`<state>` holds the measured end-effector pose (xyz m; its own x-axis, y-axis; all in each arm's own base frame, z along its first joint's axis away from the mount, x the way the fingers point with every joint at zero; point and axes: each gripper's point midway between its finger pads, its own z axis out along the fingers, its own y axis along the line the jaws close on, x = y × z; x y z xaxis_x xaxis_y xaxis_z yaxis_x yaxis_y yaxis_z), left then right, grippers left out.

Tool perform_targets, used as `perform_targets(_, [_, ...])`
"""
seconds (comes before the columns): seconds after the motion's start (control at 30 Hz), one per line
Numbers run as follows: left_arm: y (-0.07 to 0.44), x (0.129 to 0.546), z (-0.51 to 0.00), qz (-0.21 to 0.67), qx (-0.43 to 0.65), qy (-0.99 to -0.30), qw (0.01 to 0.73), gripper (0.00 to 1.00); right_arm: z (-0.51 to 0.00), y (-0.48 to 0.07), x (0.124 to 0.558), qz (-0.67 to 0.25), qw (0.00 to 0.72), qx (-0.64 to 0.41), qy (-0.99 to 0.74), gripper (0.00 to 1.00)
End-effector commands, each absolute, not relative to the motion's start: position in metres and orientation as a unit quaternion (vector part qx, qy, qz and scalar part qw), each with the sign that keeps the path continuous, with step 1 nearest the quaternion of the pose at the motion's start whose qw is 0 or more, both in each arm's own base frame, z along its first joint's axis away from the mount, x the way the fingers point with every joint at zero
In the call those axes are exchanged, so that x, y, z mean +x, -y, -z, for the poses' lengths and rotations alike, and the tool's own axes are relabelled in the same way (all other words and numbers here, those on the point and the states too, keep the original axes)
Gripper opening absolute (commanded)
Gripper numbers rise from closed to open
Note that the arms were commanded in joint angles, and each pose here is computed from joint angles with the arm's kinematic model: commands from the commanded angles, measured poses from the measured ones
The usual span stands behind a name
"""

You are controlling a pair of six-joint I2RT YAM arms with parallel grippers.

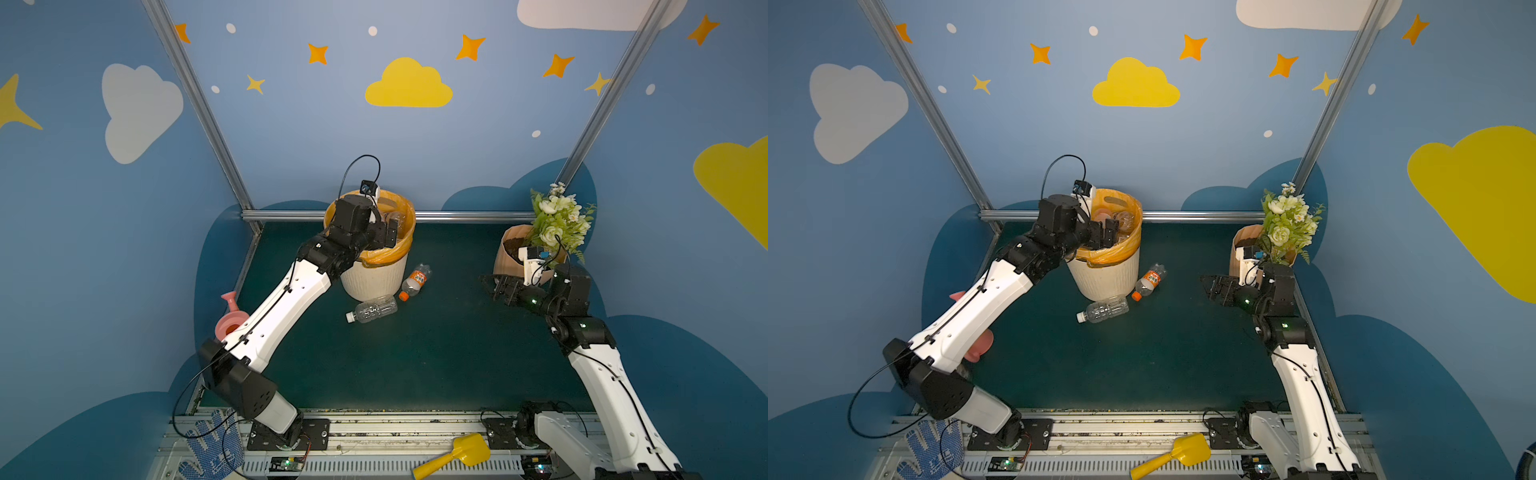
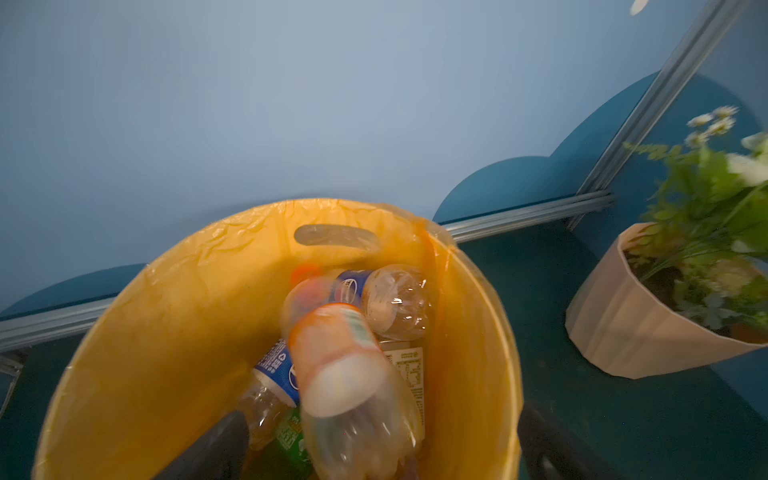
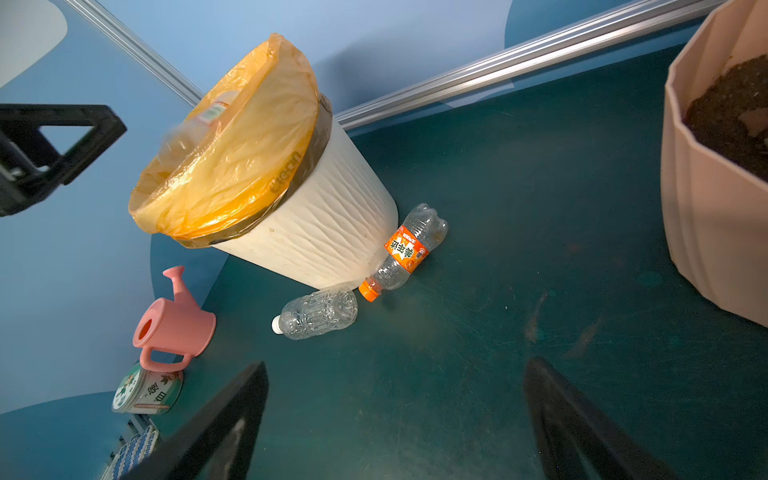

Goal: Throw the plastic bottles in the bin
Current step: 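Open the left gripper over the bin to drop the orange-cap bottle, then lower the left gripper to the clear white-cap water bottle beside the bin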

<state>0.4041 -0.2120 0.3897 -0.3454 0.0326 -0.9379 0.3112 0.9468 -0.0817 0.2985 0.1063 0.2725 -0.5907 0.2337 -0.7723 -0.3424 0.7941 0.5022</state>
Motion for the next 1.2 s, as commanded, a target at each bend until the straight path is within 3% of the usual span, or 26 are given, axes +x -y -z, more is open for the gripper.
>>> perform_targets(0.0, [0.188,0.342,-0.499,0.166,0.089,-0.699,0.690,1.00,-0.277,-0.106,0.298,-0.311,0.454,-0.036,-0.834,0.94])
perform_targets(0.13, [0.168,0.311,-0.501,0.153,0.074,-0.676,0.717,1.00,-0.270,-0.106,0.301,-0.314,0.445,-0.028,-0.838,0.93])
perform_targets(0.67, [0.087,0.276,-0.352,0.076,-0.074,-0.769,0.630,1.00,-0.253,-0.118,0.311,-0.324,0.415,-0.020,-0.850,0.93])
perform_targets(0.87, [0.083,0.271,-0.296,0.045,-0.069,-0.813,0.576,1.00,-0.249,-0.127,0.316,-0.328,0.407,-0.025,-0.852,0.93])
perform_targets(1.17, [0.117,0.284,-0.213,0.035,-0.004,-0.874,0.484,1.00,-0.242,-0.127,0.317,-0.320,0.400,-0.020,-0.858,0.94])
